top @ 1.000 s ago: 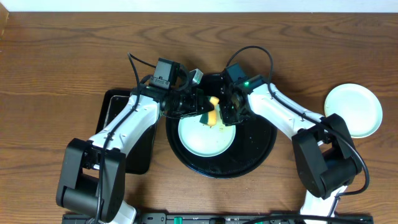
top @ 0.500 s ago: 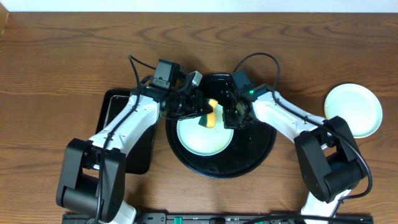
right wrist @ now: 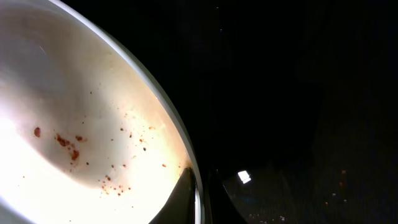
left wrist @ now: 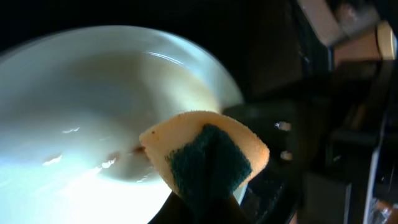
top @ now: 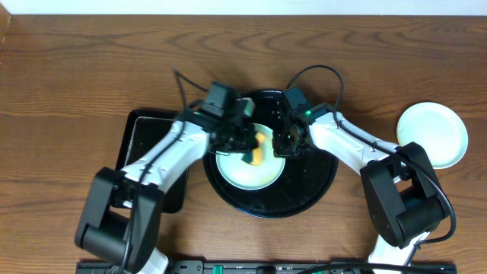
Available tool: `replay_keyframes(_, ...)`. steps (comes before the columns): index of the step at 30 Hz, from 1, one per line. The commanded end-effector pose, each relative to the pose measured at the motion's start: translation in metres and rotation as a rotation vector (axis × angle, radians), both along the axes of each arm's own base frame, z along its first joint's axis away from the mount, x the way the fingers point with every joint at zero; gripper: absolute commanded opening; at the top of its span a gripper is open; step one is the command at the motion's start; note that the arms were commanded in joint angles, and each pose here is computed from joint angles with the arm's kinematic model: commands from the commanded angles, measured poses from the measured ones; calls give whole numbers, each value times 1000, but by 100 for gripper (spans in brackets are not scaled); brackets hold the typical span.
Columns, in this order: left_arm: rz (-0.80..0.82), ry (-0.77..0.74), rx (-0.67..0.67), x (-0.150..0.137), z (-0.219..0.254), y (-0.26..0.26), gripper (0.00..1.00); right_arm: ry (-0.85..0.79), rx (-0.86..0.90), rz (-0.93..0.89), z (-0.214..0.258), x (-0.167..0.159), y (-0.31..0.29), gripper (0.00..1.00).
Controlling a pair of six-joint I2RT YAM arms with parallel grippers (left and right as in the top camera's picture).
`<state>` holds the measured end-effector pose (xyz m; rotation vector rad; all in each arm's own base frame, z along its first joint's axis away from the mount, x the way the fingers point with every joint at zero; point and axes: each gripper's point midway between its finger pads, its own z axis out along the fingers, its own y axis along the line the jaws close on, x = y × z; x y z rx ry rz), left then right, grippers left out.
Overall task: Clean dirty plates on tray and stack at the side
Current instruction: 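Scrub the blue plate with the sponge while the right gripper holds it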
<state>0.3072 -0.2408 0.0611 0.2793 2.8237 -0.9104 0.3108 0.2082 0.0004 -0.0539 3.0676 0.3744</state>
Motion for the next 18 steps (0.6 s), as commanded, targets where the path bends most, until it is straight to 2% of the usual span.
replay_keyframes(1,-67,17,19,-13,-22,-16,7,82,-78,-25,-29,-20,-16,1)
replay_keyframes(12,-98,96,-203,-9,-42,-61,8,112,-96,-36,-30,-22,-28,1)
replay_keyframes(16,-81,117,-173,-9,-57,-57,8,125,-102,-39,-30,-23,-34,1)
replay_keyframes(18,-45,147,-92,-11,-72,-44,7,130,-105,-40,-30,-23,-37,1)
